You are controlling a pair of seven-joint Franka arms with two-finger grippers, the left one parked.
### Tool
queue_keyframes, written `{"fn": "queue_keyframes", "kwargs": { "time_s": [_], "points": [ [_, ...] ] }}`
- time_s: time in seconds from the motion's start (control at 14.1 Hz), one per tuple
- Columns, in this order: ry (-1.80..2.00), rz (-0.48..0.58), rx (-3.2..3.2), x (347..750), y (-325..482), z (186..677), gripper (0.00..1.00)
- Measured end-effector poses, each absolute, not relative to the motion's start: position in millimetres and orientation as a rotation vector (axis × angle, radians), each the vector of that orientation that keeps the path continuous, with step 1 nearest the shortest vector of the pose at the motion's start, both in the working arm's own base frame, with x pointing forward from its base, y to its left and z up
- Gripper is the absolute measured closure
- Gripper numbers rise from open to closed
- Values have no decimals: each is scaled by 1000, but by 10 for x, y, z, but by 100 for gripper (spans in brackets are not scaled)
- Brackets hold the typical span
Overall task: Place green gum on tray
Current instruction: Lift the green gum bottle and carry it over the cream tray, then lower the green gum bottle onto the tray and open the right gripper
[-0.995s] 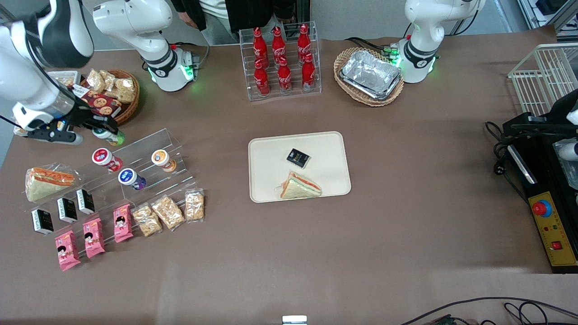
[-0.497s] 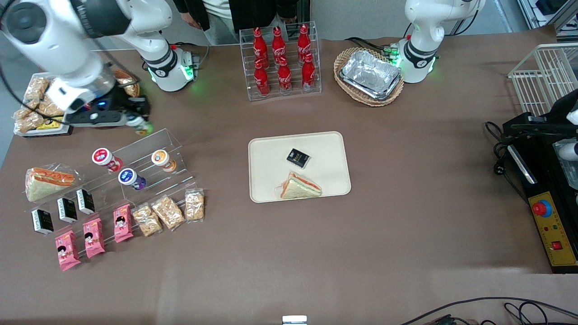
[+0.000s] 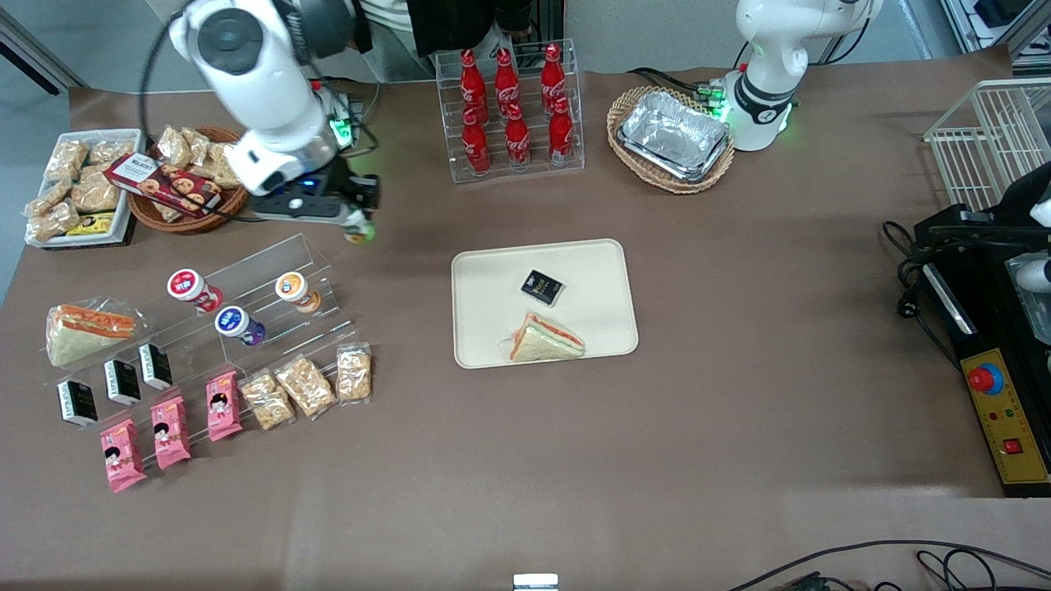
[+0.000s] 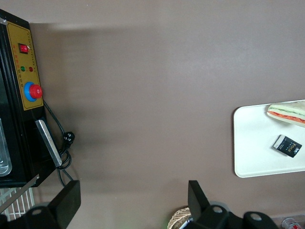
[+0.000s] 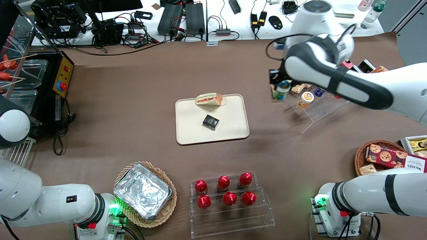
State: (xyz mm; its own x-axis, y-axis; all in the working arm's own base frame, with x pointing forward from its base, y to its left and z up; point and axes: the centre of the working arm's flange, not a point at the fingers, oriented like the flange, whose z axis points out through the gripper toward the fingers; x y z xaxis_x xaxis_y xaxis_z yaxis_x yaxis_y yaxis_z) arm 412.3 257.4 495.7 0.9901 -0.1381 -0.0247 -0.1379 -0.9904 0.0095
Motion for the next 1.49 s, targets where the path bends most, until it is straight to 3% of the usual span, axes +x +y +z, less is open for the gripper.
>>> {"fn": "queue_keyframes", "kwargs": {
  "time_s": [0.36, 0.71, 0.92, 1.49],
  "points": [
    [-269, 21, 3168, 4104, 3086, 4595, 41],
    [-303, -16, 3235, 4194, 3237, 3535, 41],
    [-278, -53, 3247, 4163, 3342, 3205, 41],
    [-241, 33, 3161, 3899, 3718, 2455, 41]
  ]
}}
